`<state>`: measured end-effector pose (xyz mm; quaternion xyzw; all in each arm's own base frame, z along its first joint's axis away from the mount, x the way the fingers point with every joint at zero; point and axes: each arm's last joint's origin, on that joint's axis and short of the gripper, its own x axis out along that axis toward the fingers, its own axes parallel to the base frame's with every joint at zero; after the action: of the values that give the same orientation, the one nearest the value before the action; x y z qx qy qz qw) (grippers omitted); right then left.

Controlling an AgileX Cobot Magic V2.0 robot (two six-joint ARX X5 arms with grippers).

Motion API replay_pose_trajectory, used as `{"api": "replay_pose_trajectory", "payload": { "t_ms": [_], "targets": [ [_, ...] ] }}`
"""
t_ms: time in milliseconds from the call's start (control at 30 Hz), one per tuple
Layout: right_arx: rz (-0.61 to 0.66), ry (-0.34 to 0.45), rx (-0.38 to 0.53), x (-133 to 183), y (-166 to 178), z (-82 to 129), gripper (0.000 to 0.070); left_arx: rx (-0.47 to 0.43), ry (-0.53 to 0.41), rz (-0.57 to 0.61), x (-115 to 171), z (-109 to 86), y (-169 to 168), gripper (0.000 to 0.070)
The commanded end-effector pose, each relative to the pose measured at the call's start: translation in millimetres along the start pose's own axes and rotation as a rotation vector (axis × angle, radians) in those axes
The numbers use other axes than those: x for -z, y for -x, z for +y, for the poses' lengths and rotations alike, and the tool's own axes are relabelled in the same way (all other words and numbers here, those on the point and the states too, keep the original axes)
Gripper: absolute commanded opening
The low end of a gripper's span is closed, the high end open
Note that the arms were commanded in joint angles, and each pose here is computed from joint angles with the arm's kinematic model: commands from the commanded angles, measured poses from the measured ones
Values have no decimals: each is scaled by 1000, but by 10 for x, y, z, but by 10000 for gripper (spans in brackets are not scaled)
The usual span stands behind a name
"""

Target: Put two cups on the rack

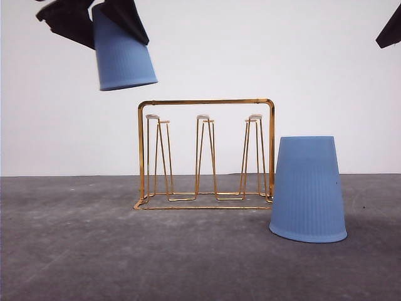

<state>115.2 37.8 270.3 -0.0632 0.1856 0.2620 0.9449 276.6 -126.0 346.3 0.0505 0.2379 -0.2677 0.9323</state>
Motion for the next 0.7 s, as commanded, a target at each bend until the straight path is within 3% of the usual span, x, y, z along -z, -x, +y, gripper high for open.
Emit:
{"api": "replay_pose_trajectory", "payload": {
  "t_ms": [0, 500, 533, 667],
  "targets": [
    [-18, 13, -1, -41, 12, 3, 451, 5, 9, -11, -39, -1, -103, 268],
    [-18, 14, -1, -41, 12, 2, 451, 40, 31, 196, 447, -26, -1079, 284],
    [-18, 14, -1, -41, 12, 2, 451, 43, 28, 208, 477, -34, -1117, 299],
    [-18, 14, -1, -41, 12, 2, 451, 48, 30, 249, 561, -45, -1202, 507]
  ]
}}
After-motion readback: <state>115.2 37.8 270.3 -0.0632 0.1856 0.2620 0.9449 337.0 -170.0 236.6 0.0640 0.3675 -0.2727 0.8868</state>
